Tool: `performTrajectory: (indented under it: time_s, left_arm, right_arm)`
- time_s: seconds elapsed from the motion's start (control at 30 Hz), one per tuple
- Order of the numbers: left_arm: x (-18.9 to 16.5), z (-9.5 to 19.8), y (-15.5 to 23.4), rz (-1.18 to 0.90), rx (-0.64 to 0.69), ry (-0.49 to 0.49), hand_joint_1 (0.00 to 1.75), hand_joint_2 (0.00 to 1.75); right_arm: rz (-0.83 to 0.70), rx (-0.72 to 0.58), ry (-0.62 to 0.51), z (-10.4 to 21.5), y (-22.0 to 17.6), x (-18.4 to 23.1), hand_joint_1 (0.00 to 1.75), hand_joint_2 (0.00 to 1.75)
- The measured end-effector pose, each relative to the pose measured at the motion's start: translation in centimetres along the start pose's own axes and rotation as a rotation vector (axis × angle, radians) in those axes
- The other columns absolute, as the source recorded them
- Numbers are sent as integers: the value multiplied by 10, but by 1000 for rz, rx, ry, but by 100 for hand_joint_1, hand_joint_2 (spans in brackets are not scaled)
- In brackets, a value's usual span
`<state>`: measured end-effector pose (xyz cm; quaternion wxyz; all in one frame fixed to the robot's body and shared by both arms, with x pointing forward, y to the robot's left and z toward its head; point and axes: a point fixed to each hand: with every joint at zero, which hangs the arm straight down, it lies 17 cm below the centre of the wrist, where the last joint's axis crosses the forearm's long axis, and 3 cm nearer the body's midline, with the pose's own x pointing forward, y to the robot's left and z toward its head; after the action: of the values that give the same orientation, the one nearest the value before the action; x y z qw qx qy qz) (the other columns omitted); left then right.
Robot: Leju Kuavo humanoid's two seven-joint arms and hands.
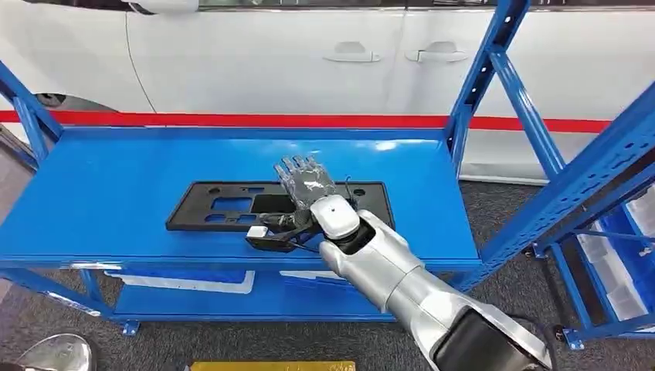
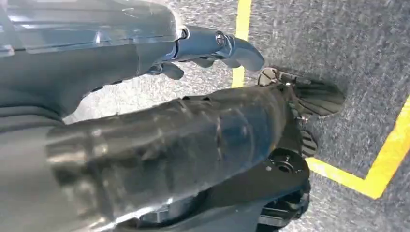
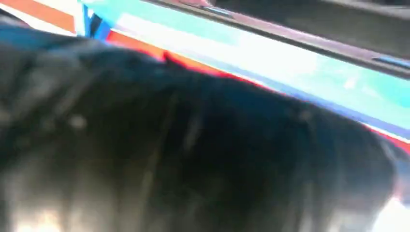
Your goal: Take the parts from the cabinet and place them on the table.
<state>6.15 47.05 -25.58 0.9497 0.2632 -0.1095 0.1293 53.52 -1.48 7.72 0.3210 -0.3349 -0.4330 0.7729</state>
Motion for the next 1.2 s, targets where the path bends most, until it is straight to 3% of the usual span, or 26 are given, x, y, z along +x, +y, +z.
performTrajectory:
  time_s: [1.2]
  left_arm:
    - [1,0,-1,2,-2,0,0,0]
  right_arm:
    - [-9,11,-16,1,5,2,0,0]
